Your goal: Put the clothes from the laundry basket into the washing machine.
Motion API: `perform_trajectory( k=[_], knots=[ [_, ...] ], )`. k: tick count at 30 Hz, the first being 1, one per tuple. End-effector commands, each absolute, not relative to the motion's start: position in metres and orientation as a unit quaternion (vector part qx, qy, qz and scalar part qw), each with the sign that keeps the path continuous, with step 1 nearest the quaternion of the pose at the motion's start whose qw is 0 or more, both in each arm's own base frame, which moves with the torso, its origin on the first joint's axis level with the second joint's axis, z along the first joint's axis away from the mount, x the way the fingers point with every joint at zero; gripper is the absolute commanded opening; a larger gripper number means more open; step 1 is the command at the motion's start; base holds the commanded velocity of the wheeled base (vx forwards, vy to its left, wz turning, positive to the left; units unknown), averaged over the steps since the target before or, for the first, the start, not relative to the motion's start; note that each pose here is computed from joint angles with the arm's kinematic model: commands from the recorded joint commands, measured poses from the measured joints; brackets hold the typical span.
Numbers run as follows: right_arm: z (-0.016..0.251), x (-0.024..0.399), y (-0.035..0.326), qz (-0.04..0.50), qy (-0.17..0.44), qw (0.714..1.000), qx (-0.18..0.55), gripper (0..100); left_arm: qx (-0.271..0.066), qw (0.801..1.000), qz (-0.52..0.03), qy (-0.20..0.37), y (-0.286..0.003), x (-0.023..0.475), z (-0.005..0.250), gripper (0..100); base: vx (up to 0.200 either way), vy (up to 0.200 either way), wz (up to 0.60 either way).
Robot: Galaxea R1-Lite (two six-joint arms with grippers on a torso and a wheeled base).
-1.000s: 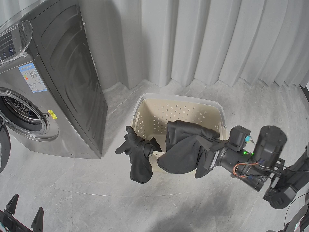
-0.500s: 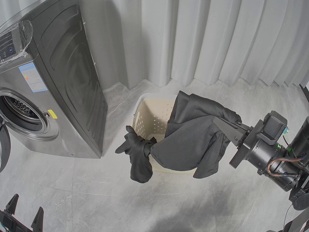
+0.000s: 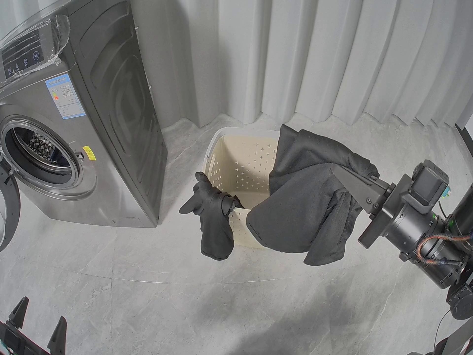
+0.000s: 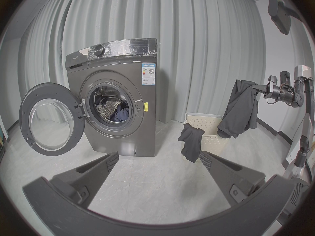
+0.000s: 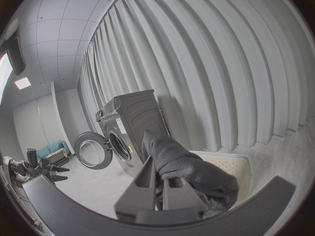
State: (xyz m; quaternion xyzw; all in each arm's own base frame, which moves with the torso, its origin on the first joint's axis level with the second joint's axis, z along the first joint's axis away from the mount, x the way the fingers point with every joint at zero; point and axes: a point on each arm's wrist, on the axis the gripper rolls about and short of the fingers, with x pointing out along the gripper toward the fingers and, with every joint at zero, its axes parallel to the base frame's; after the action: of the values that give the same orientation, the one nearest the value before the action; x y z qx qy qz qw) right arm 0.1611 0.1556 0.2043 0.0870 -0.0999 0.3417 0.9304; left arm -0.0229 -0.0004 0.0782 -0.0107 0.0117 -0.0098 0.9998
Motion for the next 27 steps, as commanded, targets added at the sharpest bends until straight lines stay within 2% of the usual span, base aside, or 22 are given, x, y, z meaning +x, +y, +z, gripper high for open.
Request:
perform_trajectory(
  k=[1,27],
  knots=[
    [0.202,0.161,0.156,0.342,-0.096,0.931,0.086,0,-0.011,1.0,-0.009,0.009,0.0,-0.023,0.076,100,0.0,0.0,0.0],
    [0.194,0.169,0.16,0.343,-0.088,0.931,0.087,0,-0.015,1.0,-0.008,0.009,0.0,-0.023,0.076,100,0.0,0.2,0.0]
  ],
)
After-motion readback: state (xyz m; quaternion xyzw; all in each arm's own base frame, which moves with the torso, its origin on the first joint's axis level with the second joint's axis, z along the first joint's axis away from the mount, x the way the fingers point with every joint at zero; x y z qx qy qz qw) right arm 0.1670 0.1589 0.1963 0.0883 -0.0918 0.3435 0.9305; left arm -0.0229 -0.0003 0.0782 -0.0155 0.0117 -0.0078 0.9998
